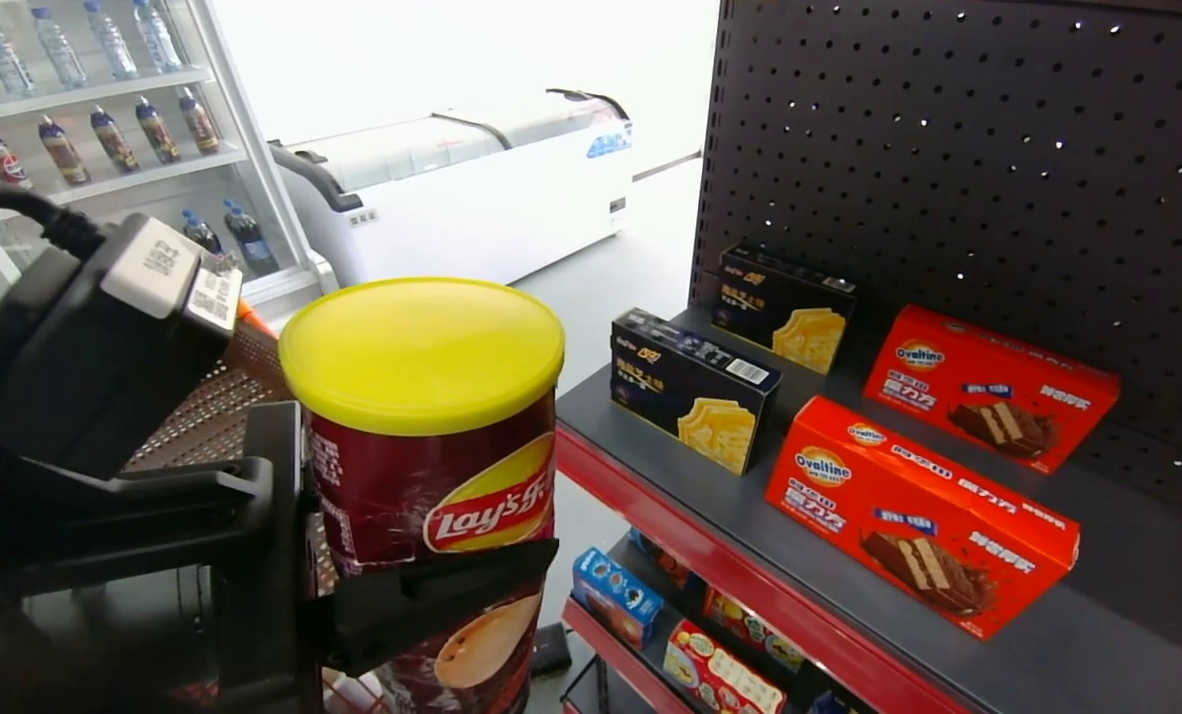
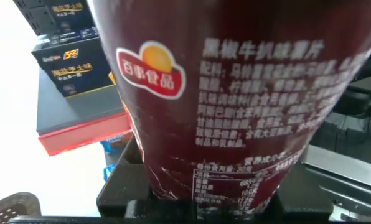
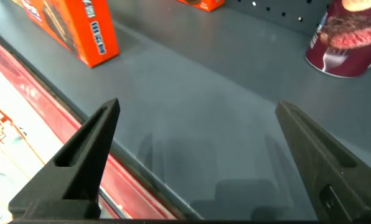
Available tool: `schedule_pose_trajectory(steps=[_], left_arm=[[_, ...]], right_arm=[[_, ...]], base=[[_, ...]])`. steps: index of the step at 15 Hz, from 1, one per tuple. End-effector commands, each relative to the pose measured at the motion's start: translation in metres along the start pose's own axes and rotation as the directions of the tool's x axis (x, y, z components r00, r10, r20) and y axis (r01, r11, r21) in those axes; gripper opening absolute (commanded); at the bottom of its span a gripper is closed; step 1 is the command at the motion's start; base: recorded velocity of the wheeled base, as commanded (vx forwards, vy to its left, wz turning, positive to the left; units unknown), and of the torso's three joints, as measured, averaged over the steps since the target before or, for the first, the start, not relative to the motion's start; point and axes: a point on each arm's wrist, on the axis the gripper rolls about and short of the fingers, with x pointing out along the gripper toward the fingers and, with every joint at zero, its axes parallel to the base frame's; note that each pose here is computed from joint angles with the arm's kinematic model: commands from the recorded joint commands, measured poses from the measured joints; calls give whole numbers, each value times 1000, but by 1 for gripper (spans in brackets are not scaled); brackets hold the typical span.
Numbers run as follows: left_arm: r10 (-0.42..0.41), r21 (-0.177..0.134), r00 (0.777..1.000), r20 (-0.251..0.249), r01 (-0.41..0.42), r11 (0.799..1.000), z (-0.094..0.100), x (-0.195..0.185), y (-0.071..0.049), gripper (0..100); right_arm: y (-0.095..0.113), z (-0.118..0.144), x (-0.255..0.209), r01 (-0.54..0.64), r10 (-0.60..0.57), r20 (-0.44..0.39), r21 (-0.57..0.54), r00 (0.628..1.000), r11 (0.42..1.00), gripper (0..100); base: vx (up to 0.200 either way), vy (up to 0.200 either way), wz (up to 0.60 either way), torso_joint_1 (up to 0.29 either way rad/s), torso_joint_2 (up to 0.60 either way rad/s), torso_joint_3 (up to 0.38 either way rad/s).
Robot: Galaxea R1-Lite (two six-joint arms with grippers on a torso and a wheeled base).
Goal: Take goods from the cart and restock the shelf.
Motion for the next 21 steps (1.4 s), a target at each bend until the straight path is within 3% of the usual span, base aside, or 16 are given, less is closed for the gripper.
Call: schedule_pose_trajectory(steps=[1, 19, 21], left_arm=[[-5, -1, 1000, 1, 5, 1000, 0, 0, 0, 0], [-20, -7, 1000, 2, 20, 1000, -3, -4, -2, 0], [-17, -8, 1000, 0, 17, 1000, -4, -4, -1, 0]], right_arm=[[0, 0, 0, 0, 0, 2, 0, 1000, 1000, 100], [0, 0, 0, -1, 1, 0, -2, 1000, 1000, 100], [0, 0, 0, 0, 0, 0, 0, 1000, 1000, 100]], base=[[0, 0, 0, 0, 0, 0], [0, 0, -600, 2, 4, 3], [0, 0, 0, 0, 0, 0]])
